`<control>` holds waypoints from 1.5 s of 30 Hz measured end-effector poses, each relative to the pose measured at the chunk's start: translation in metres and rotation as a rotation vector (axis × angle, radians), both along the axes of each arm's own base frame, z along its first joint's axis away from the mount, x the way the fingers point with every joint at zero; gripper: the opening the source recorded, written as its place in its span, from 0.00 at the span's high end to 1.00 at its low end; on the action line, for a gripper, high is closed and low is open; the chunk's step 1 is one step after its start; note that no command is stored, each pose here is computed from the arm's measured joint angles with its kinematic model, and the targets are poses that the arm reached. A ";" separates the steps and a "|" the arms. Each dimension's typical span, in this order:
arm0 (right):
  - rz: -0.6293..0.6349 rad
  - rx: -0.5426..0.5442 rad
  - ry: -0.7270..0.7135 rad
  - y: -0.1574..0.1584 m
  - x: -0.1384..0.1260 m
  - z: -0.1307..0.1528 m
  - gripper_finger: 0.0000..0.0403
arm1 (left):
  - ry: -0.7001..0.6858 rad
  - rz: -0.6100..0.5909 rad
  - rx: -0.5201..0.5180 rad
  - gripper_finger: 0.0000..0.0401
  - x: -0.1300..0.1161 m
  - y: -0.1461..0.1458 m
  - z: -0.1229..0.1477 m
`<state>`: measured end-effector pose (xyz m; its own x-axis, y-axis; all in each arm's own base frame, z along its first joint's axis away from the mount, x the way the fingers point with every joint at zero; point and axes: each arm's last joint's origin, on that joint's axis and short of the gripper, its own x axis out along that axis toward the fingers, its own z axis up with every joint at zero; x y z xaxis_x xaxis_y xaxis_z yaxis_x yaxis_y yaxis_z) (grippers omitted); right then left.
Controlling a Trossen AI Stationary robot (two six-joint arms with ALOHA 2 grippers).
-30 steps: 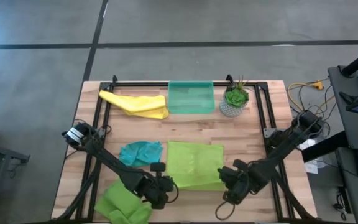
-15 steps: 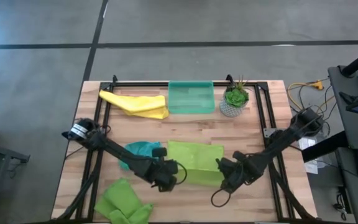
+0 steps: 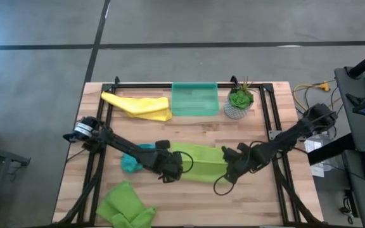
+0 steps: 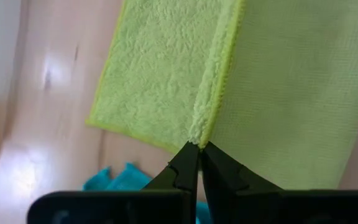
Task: Fold microfiber towels
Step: Fold the light green microfiber cloth
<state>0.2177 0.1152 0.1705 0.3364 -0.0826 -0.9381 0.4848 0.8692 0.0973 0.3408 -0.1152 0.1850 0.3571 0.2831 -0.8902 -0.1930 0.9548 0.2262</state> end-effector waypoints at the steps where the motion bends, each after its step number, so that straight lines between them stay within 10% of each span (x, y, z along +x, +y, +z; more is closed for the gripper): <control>1: -0.009 0.006 -0.009 -0.003 -0.001 0.000 0.98 | 0.007 -0.013 0.007 1.00 0.001 0.002 0.000; 45: -0.118 -0.017 -0.020 -0.048 0.013 0.005 0.98 | -0.007 0.028 0.135 1.00 0.003 0.059 0.007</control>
